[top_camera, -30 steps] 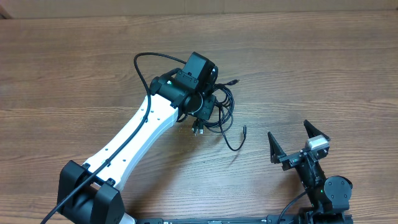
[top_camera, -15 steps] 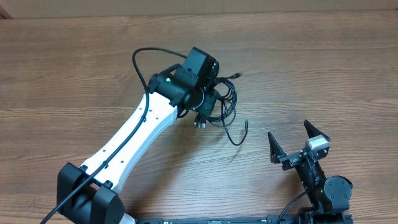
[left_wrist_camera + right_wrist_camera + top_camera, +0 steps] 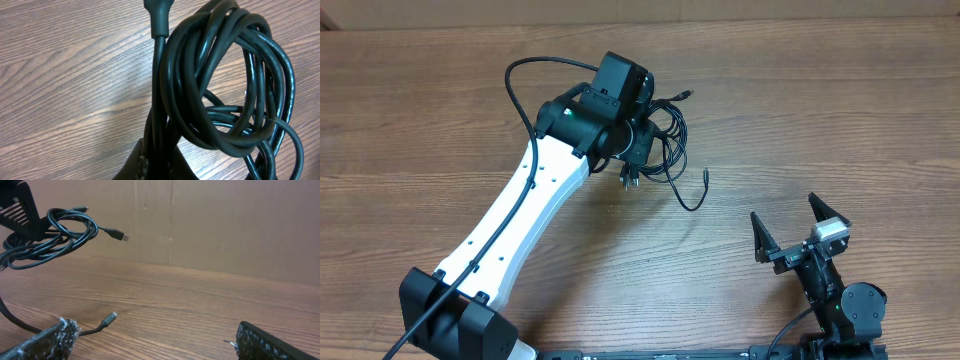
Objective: Untangle cables
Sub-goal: 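Lift the cable bundle upward with the left gripper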
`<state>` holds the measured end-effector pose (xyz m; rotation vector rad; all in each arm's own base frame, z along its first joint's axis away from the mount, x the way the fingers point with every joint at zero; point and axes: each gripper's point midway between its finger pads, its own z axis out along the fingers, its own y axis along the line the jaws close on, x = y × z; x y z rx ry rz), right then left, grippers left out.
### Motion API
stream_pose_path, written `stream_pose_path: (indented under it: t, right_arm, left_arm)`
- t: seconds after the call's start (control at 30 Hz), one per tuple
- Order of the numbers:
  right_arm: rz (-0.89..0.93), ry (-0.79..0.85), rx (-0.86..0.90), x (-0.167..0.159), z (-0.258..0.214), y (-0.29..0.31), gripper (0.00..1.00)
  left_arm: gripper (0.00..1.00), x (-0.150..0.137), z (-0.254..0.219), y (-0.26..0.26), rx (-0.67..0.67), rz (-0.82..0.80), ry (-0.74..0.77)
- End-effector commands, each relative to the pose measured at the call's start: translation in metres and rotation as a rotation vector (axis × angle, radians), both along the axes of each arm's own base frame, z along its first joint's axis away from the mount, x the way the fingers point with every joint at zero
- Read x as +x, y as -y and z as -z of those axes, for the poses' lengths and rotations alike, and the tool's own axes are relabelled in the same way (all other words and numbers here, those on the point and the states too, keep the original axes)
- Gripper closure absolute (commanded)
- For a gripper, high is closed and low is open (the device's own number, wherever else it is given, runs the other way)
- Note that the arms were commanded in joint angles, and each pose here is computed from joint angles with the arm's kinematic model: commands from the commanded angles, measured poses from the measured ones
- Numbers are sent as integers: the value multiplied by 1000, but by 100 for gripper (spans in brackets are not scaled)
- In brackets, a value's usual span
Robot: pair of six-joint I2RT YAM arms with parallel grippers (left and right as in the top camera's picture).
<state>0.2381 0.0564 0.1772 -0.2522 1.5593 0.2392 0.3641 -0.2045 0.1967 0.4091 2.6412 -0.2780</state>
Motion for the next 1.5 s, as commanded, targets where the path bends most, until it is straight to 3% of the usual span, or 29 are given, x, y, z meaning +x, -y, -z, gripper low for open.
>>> stream_pose_path:
  t: [0.0,1.47]
  right_arm:
    - [11,-3,0,1,3,2,0]
    - [11,-3,0,1,3,2,0]
  left_arm:
    - [96,6,-13,0,-4,9,35]
    - [96,2,-13,7,-53,5,7]
